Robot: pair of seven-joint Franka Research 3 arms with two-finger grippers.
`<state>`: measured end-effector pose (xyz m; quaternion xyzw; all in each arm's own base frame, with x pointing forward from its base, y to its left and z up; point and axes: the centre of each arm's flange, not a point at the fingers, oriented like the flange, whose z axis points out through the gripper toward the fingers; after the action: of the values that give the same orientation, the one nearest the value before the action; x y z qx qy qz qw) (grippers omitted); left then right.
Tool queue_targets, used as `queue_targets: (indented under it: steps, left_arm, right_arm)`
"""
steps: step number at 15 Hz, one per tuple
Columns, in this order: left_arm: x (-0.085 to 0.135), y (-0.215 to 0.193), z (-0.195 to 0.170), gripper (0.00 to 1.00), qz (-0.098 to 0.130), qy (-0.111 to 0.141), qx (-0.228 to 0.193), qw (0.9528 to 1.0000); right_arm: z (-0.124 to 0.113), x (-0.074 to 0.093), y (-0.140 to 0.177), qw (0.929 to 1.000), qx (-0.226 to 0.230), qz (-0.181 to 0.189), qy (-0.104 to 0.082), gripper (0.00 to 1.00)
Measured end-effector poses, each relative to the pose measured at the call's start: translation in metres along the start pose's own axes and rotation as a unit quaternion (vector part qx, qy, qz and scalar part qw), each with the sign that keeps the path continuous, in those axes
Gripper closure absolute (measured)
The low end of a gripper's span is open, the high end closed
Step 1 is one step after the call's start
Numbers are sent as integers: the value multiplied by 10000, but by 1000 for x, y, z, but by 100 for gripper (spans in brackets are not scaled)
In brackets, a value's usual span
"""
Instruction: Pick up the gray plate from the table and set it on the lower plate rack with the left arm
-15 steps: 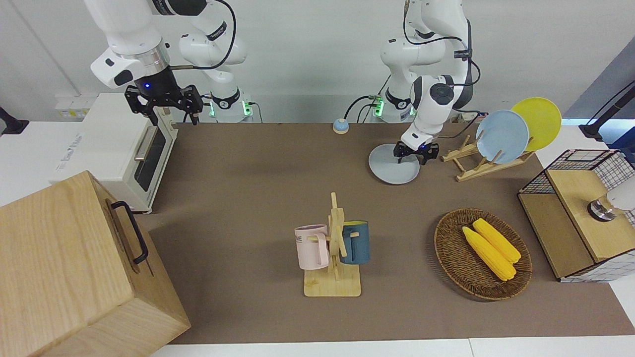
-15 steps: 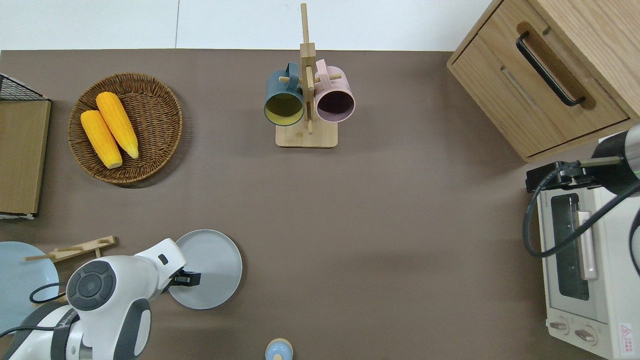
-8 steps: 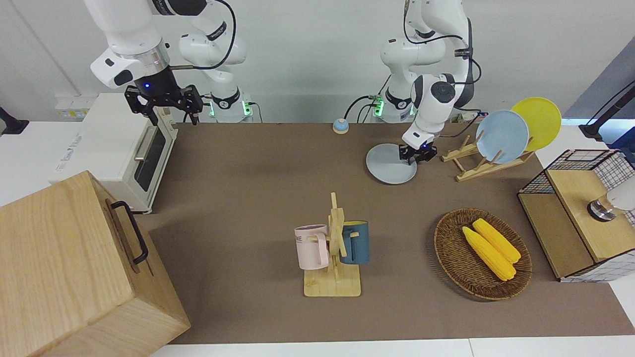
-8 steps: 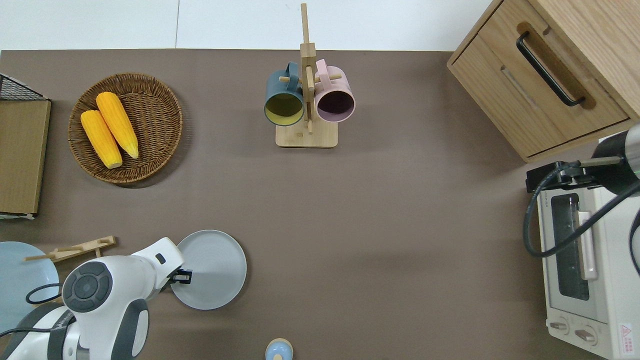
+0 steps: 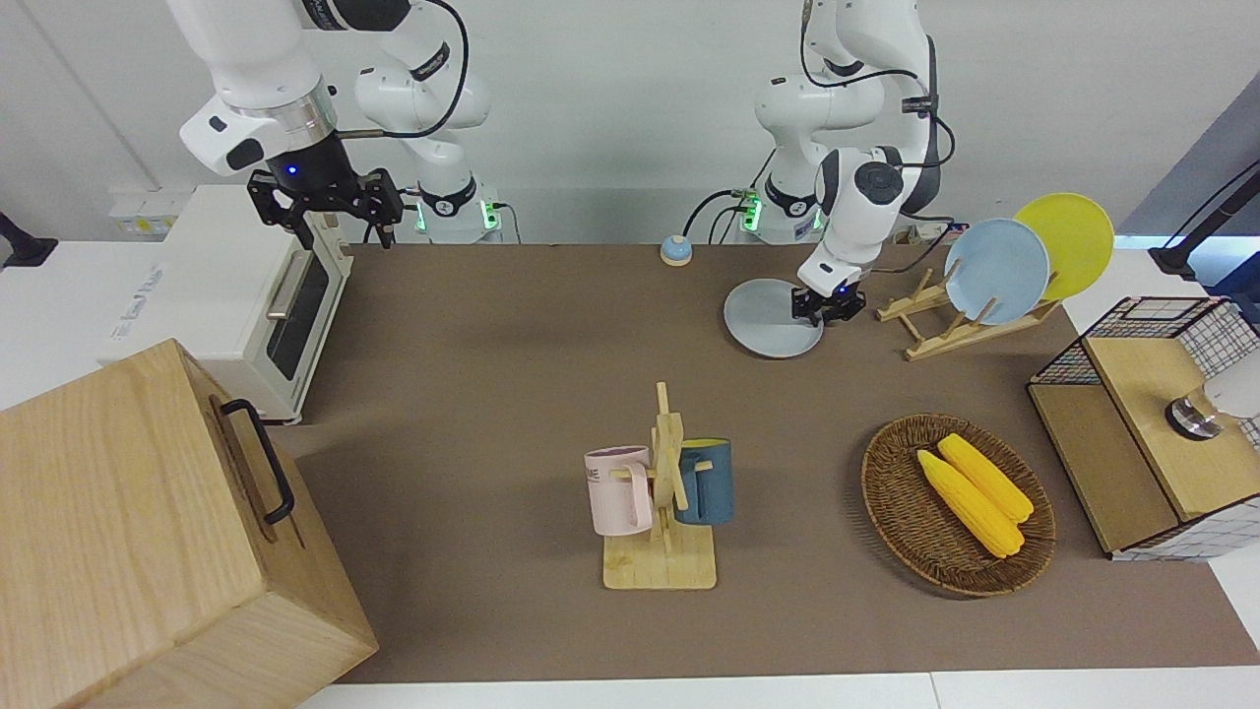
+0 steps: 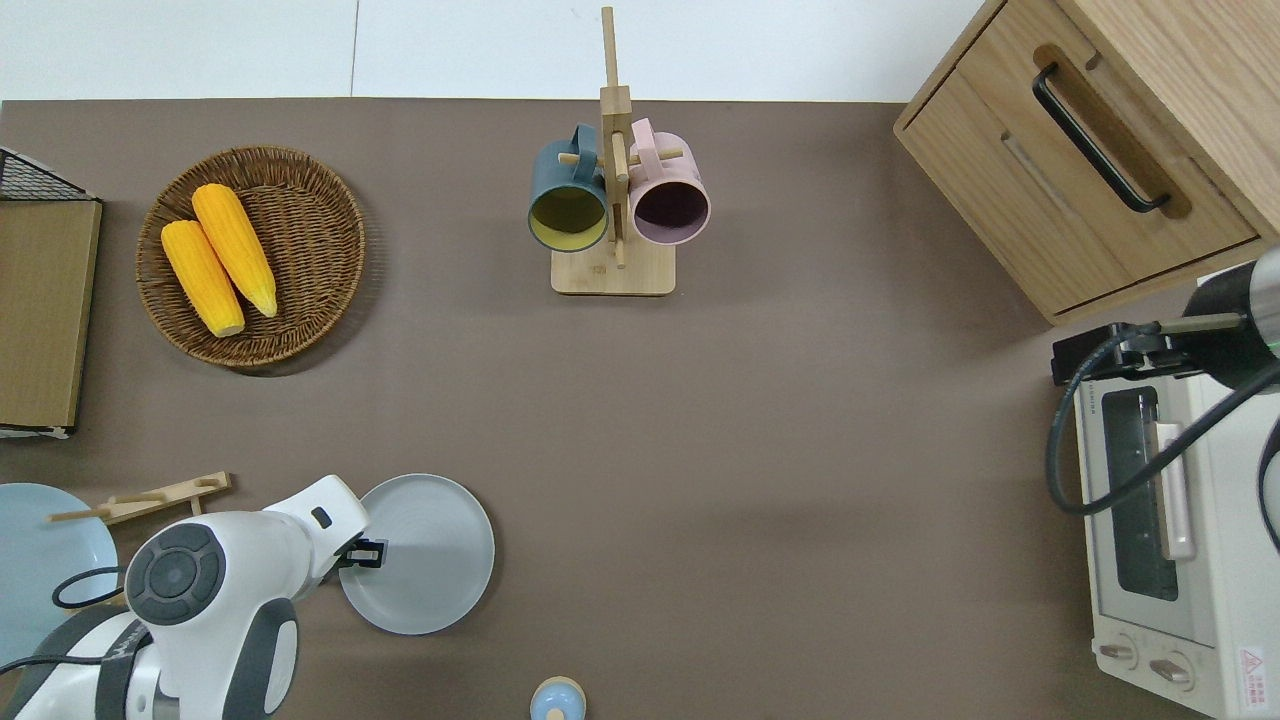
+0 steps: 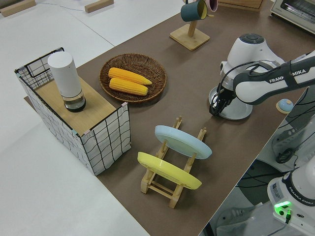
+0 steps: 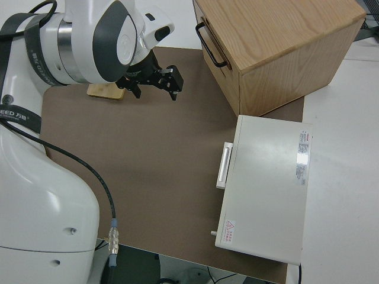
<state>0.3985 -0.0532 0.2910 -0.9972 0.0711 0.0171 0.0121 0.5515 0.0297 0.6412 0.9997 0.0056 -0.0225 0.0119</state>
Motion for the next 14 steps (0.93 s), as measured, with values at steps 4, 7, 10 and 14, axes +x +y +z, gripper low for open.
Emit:
queue_targets:
  steps: [4, 7, 10, 14]
  left_arm:
    - [4, -1, -12, 92, -44, -197, -3, 9998]
    - [17, 2, -49, 92, -190, -354, 20, 9992]
    - [22, 5, -65, 92, -294, -337, 44, 9990]
    - [27, 7, -85, 92, -421, -488, 54, 9979]
  right_arm:
    - [0, 0, 0, 10000, 0, 0, 0, 1]
    - [0, 0, 0, 10000, 0, 0, 0, 1]
    - [0, 0, 0, 10000, 0, 0, 0, 1]
    - [0, 0, 0, 10000, 0, 0, 0, 1]
